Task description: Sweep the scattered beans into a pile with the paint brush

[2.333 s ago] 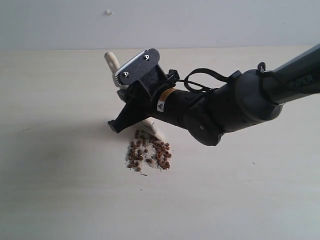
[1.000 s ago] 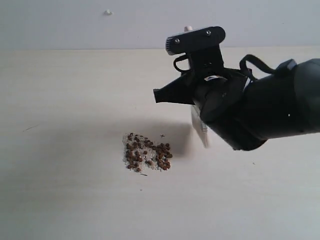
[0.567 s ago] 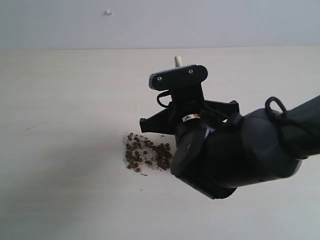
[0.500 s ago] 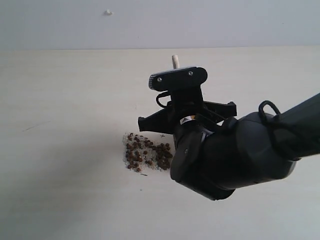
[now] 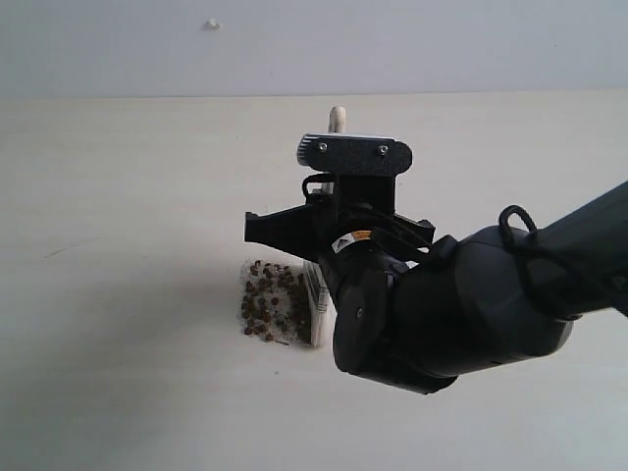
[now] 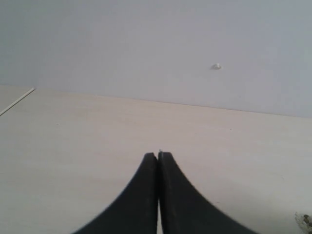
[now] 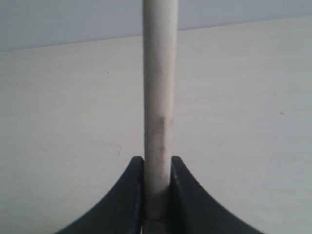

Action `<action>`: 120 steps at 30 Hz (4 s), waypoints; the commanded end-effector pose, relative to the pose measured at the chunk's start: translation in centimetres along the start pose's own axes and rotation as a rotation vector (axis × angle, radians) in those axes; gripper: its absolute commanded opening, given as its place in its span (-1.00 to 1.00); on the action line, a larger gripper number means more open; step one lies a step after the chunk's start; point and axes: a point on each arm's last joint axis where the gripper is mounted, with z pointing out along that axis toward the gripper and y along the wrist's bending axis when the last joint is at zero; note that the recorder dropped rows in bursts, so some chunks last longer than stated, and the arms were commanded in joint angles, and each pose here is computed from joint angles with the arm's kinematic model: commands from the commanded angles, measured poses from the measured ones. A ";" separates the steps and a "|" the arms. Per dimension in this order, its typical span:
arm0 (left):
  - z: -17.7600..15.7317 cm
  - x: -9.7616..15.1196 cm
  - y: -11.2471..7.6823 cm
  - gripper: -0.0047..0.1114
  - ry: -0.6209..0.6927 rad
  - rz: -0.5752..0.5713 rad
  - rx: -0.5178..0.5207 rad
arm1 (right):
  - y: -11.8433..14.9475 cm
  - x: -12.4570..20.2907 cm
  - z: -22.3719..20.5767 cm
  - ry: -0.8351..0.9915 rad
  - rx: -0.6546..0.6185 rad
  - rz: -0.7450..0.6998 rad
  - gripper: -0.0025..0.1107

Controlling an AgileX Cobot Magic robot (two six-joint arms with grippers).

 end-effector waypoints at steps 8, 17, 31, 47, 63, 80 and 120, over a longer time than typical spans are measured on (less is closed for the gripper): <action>0.0 0.0 0.0 -0.92 -0.005 -0.009 0.008 | -0.2 -1.8 -0.6 -0.106 0.047 -0.080 -0.96; 0.0 0.0 0.0 -0.92 -0.005 -0.009 0.008 | -0.3 -4.4 -2.1 -0.152 0.052 -0.172 -0.96; 0.0 0.0 0.0 -0.92 -0.005 -0.009 0.008 | -0.4 -4.3 -2.9 -0.077 0.058 -0.360 -0.96; 0.0 0.0 0.0 -0.92 -0.005 -0.009 0.008 | -2.2 -9.6 -9.2 0.108 -0.094 -0.652 -0.96; 0.0 0.0 0.0 -0.92 -0.005 -0.009 0.008 | -4.7 -16.9 -9.8 -0.380 -0.028 -1.494 -0.96; 0.0 0.0 0.0 -0.92 -0.005 -0.009 0.008 | -6.0 -14.0 -8.6 -0.086 -0.522 -1.332 -0.96; 0.0 0.0 0.0 -0.92 -0.003 -0.008 0.008 | -14.2 -4.5 5.2 0.824 -0.554 0.141 -0.96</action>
